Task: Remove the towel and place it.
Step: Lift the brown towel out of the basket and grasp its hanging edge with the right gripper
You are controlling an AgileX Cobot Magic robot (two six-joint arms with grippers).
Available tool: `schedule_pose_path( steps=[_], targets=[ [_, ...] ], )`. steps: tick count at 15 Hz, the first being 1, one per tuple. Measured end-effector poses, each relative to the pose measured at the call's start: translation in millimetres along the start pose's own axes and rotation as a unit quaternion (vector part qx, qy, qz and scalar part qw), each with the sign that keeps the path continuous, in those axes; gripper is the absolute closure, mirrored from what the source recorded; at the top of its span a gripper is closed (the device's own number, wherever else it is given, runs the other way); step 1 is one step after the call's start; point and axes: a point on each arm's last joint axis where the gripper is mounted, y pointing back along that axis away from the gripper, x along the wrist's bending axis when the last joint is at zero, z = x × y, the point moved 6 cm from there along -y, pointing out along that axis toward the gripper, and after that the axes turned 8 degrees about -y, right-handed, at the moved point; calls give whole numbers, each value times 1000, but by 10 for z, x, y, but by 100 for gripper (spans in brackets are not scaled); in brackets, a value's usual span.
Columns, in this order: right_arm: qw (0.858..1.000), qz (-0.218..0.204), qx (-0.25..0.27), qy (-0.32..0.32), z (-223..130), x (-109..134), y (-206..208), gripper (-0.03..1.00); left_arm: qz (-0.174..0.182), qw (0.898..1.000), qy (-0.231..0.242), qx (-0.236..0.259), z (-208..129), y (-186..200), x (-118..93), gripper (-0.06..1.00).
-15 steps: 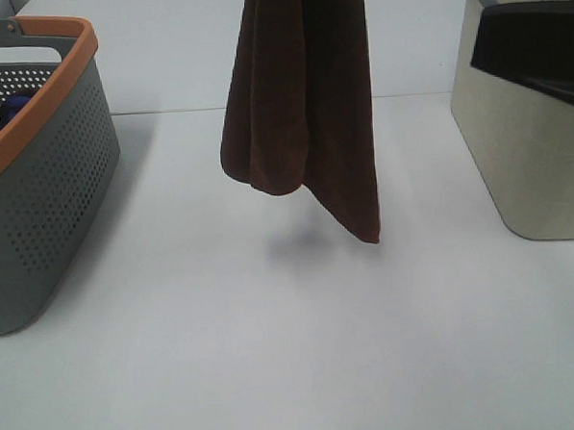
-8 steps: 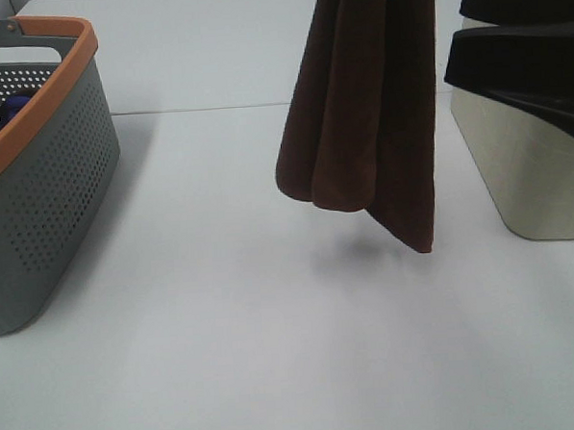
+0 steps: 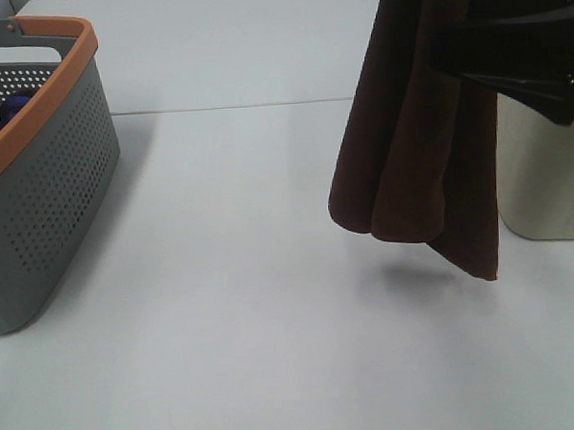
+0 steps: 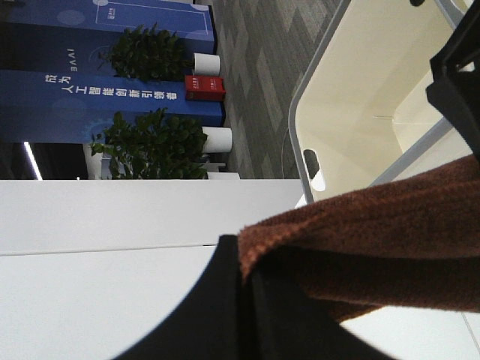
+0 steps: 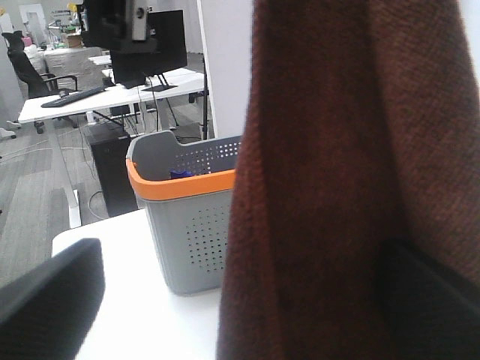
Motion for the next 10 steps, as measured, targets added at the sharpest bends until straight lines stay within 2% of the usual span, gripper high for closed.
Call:
schedule_pose_path(
  steps=[2,4,7,10],
  targets=[
    [1000,12,14,-20,-97,-43,-105,2,1,1000,-1,-1,9,-1,2,94],
    [997,54,53,-29,-288,81,-278,6,3,1000,-1,0,7,-1,9,94],
    [987,109,111,-40,-591,278,-501,19,13,1000,-1,3,-3,0,39,94],
    [982,101,150,-56,-822,219,-603,32,14,1000,-1,3,-4,0,42,94]
  ],
)
